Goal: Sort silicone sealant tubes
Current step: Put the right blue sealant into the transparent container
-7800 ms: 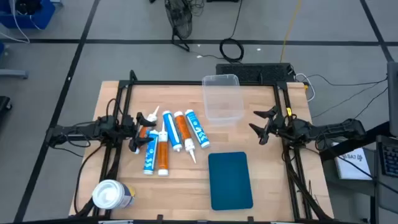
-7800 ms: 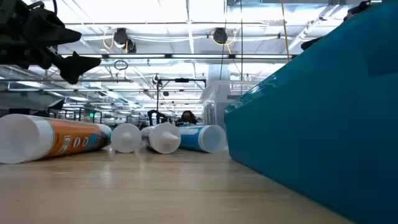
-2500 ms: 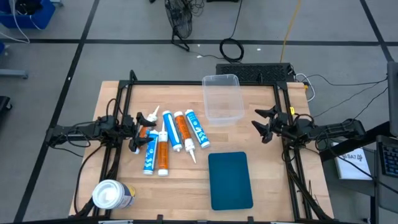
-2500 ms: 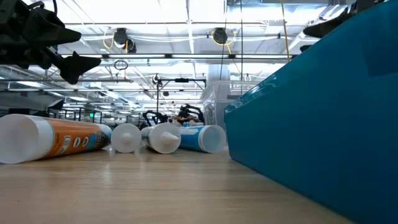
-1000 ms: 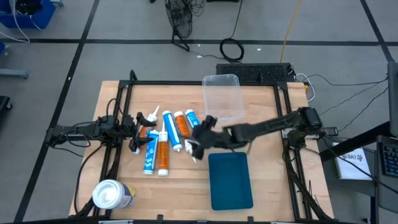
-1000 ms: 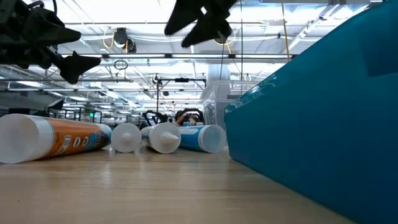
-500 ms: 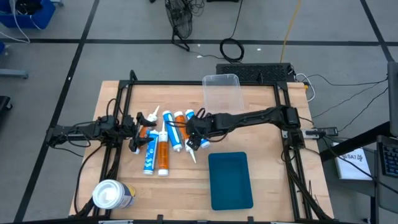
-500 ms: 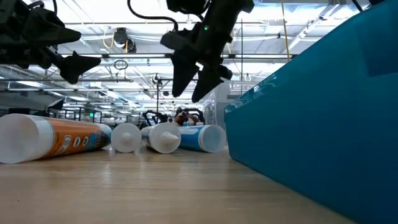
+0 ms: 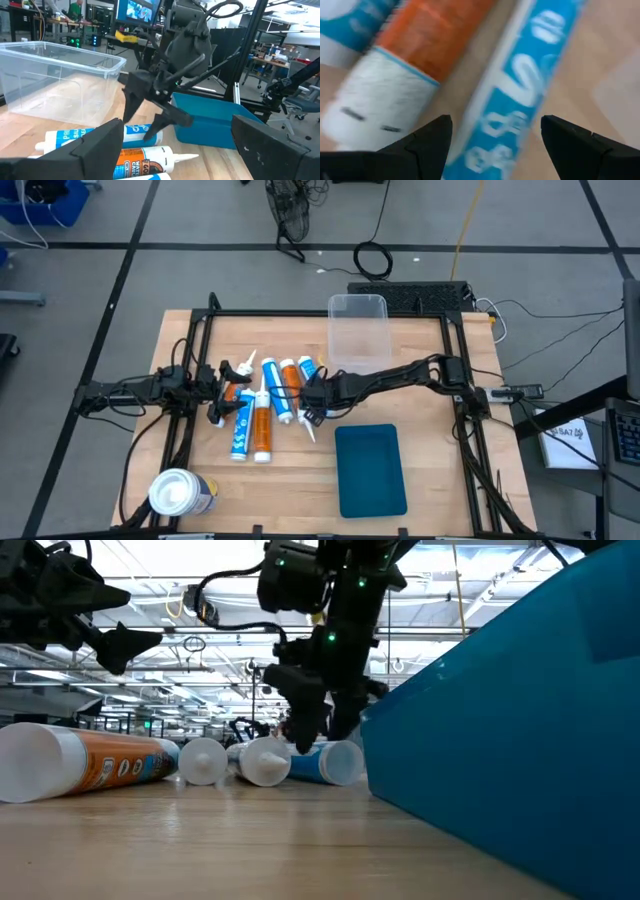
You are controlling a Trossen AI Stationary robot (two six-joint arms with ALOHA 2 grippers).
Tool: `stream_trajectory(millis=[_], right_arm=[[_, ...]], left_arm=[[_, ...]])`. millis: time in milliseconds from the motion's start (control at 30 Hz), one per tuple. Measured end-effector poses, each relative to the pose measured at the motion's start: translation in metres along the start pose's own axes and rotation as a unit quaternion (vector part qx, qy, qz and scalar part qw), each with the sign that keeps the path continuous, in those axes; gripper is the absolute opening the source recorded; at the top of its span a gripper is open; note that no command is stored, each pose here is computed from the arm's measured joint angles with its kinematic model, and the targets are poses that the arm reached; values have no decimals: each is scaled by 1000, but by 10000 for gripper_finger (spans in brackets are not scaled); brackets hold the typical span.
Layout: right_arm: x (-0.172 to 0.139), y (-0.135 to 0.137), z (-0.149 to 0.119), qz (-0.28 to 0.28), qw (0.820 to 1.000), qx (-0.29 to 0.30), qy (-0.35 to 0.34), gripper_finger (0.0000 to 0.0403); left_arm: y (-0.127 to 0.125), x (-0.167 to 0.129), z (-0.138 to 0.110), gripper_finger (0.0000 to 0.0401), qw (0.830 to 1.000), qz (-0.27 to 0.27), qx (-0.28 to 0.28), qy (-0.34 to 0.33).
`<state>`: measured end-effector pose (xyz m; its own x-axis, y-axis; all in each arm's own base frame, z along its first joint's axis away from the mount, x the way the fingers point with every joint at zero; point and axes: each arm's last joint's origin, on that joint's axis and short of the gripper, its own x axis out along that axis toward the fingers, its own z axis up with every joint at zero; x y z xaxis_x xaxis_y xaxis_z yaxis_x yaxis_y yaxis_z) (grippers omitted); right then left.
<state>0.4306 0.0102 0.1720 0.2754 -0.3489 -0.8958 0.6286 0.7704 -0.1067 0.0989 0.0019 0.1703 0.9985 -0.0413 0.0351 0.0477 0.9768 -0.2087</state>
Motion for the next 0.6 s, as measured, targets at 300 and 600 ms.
stream_trajectory(millis=[300, 600], right_arm=[[15, -2, -12, -8, 1000, 20, -10, 283], [35, 5, -25, 99, 995, 15, -8, 283]], left_arm=[[0, 0, 0, 361, 1000, 0, 0, 0], [0, 0, 0, 361, 1000, 0, 0, 0]])
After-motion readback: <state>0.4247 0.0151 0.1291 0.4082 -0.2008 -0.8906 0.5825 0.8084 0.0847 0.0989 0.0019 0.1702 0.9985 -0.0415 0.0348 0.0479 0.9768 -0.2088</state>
